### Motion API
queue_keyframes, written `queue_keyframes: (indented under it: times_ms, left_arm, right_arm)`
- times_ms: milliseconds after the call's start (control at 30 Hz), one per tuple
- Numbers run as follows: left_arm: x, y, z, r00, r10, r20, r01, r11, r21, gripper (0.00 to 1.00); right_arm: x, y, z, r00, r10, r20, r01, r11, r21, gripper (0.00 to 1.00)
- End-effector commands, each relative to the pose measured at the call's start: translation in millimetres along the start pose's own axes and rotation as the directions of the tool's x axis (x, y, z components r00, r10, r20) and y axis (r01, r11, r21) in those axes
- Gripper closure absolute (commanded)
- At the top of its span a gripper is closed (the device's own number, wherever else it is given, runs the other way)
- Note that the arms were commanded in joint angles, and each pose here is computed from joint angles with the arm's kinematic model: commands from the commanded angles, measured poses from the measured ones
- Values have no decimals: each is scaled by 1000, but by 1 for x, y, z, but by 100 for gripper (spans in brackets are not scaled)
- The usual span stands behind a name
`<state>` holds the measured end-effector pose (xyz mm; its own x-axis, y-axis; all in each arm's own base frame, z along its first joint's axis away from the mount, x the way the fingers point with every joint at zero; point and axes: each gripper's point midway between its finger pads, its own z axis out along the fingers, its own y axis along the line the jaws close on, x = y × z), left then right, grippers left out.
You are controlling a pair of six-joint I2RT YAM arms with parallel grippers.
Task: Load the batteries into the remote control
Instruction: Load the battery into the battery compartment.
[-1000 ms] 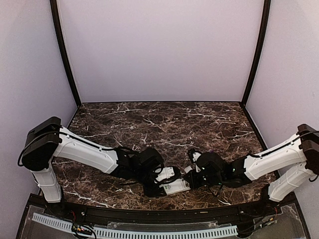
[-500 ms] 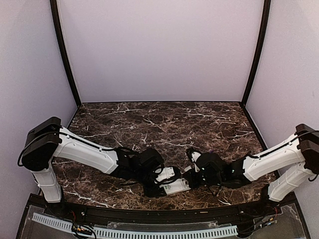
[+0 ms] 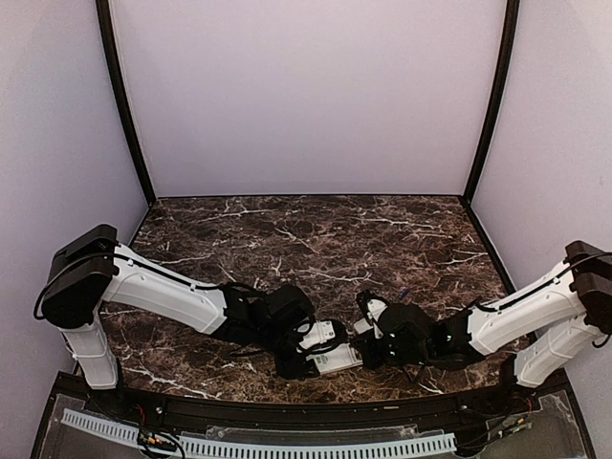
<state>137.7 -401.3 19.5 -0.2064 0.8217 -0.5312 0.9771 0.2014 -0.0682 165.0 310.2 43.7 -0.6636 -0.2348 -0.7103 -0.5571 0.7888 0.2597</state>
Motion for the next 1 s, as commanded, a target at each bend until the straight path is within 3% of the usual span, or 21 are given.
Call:
queue_keyframes:
  times_ms: [0, 400, 633, 967]
  left_arm:
    - [55, -10, 6, 982, -34, -187, 39, 999, 22, 89]
    - [59, -8, 6, 979, -37, -199, 40, 999, 10, 90]
    - [60, -7, 6, 978, -38, -204, 40, 999, 5, 90]
    - [65, -5, 5, 976, -50, -212, 49, 999, -13, 91]
  right_arm:
    - [22, -11, -3, 998, -26, -63, 29, 999, 43, 100]
    - [33, -15, -3, 992, -68, -111, 75, 995, 65, 100]
    - [59, -31, 3, 977, -32, -212, 65, 987, 150, 100]
    - [68, -46, -5, 973, 0, -233, 57, 970, 236, 100]
